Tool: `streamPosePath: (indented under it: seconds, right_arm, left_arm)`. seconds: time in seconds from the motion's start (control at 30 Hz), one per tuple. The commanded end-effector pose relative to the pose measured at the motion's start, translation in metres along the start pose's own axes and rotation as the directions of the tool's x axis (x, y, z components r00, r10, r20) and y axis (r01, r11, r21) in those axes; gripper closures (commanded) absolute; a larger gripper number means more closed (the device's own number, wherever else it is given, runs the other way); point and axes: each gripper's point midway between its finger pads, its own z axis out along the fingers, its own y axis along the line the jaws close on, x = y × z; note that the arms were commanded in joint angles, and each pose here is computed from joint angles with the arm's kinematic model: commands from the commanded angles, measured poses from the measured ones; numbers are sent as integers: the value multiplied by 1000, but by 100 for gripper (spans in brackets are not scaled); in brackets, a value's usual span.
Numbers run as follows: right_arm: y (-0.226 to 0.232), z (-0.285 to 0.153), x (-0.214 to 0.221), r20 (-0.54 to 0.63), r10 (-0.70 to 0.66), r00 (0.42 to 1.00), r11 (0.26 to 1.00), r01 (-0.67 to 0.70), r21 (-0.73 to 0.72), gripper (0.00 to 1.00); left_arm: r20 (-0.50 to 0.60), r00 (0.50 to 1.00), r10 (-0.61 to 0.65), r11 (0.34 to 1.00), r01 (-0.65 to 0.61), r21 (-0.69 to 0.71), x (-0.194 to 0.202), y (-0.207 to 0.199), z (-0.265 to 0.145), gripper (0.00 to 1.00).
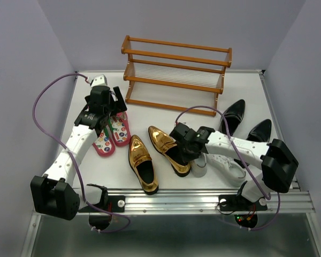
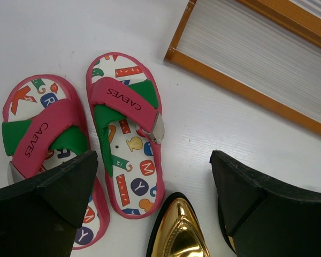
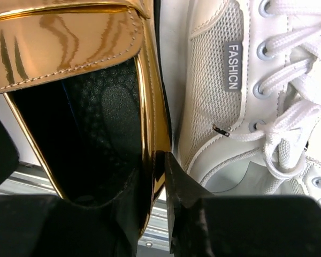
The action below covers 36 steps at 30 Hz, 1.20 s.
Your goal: Place and organize the shoes onto the shoe shelf
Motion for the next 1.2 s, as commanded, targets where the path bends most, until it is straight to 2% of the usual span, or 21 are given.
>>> streamPosePath:
  seconds: [0.0,0.03,0.07,0.1,0.13,0.57,0.93,1.17]
  right_arm:
    - [33,7,-12,37,-28,999,996,31,-81,78]
    - [32,8,-15,45,-23,999,997,26,-69,81]
    - [33,7,-14,45,-25,999,998,28,-62,92]
    - [33,5,-17,55,-12,998,998,15,-57,98]
    - [32,2,-23,83,-2,997,999,6,-48,99]
    - [46,-80,-116,380,110,918,992,-79,-97,99]
    - [12,-65,-176,402,159,902,987,-159,-32,99]
    - [-5,-64,-199,388,71,919,992,-105,67,99]
  left_arm:
    - [48,999,-17,1000,17,6,-10,0,-11,1]
    - [49,999,-16,1000,15,8,-11,0,-12,1]
    - [48,999,-14,1000,13,8,-10,0,-11,1]
    - [47,999,-14,1000,14,8,-11,0,-11,1]
    - [48,999,-14,1000,14,10,-11,-1,-11,1]
    - [55,998,-10,1000,10,9,-13,1,-15,1]
    - [60,998,-11,1000,10,11,-15,1,-18,1]
    - [61,998,-5,1000,5,11,-15,1,-19,1]
